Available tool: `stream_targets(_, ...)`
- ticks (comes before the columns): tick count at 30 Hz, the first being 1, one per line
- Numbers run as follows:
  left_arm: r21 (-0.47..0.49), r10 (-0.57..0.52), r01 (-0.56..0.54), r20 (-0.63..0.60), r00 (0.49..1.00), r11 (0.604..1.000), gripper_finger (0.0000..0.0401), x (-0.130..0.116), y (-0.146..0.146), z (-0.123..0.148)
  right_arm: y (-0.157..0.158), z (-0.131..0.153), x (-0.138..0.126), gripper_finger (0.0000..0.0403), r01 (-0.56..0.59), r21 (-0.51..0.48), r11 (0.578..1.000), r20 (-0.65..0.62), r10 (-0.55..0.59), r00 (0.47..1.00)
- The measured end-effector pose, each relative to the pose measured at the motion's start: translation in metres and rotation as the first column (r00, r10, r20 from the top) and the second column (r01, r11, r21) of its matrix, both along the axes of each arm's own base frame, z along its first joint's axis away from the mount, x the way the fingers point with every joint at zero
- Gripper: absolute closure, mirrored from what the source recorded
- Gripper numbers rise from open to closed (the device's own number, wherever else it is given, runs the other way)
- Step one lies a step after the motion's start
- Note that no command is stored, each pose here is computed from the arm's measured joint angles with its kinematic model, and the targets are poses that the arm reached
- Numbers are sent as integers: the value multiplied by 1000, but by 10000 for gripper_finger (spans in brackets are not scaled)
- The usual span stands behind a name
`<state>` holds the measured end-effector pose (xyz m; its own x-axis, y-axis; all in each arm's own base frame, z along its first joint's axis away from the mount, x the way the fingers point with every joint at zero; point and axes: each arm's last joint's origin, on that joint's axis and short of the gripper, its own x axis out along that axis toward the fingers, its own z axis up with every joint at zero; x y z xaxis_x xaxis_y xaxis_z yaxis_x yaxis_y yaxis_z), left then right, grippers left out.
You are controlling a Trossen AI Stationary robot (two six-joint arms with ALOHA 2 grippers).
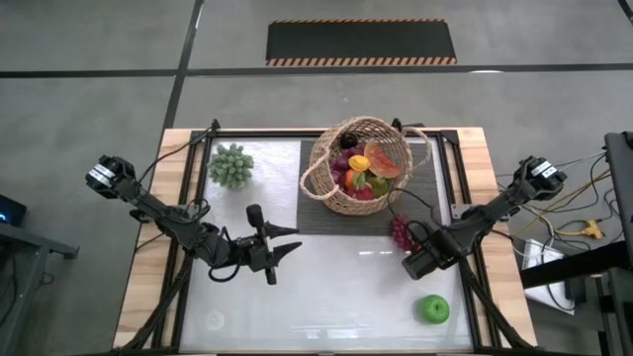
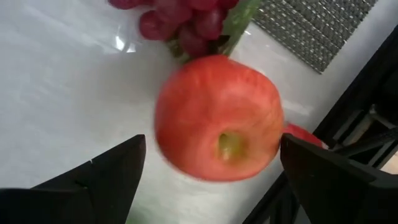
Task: Build produce basket
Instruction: Put the red apple into the brown basket
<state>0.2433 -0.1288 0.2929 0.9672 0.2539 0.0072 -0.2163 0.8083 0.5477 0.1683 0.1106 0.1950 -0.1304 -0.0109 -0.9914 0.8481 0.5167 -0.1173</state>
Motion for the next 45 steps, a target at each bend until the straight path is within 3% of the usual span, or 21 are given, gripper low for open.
stream_targets(7,0,0,0,0,1000,1000,273,0,0,0,-3,-11,-6,60,-4,0,1000,-30,4,1000)
stream_targets(14,3,1,-1,-1,1000,1000,273,0,0,0,-1,-7,-3,107,-25,17,1000,-15,25,1000)
stream_targets(18,48,4,-3,-13,1000,999,273,0,0,0,6,4,4,126,-106,113,988,10,106,994)
stream_targets(21,78,8,-7,-20,1000,997,273,0,1,0,19,21,16,125,-238,226,945,133,213,968)
stream_targets(25,121,28,-24,-29,999,992,273,-1,2,1,33,51,38,118,-406,267,874,374,295,879)
stream_targets(27,130,33,-29,-28,999,991,273,-1,3,2,38,68,47,117,-468,210,858,485,324,812)
stream_targets(30,158,39,-33,-34,999,987,273,-1,4,3,40,98,59,116,-531,15,847,618,410,671)
stream_targets(36,215,48,-36,-48,998,976,273,0,6,3,26,162,76,116,-448,-359,819,696,555,456)
stream_targets(41,237,51,-38,-46,998,971,273,-2,7,6,-1,199,92,115,-384,-527,758,646,651,400)
stream_targets(45,241,66,-50,-56,996,969,273,-6,10,1,-32,211,115,115,-369,-594,715,560,697,447)
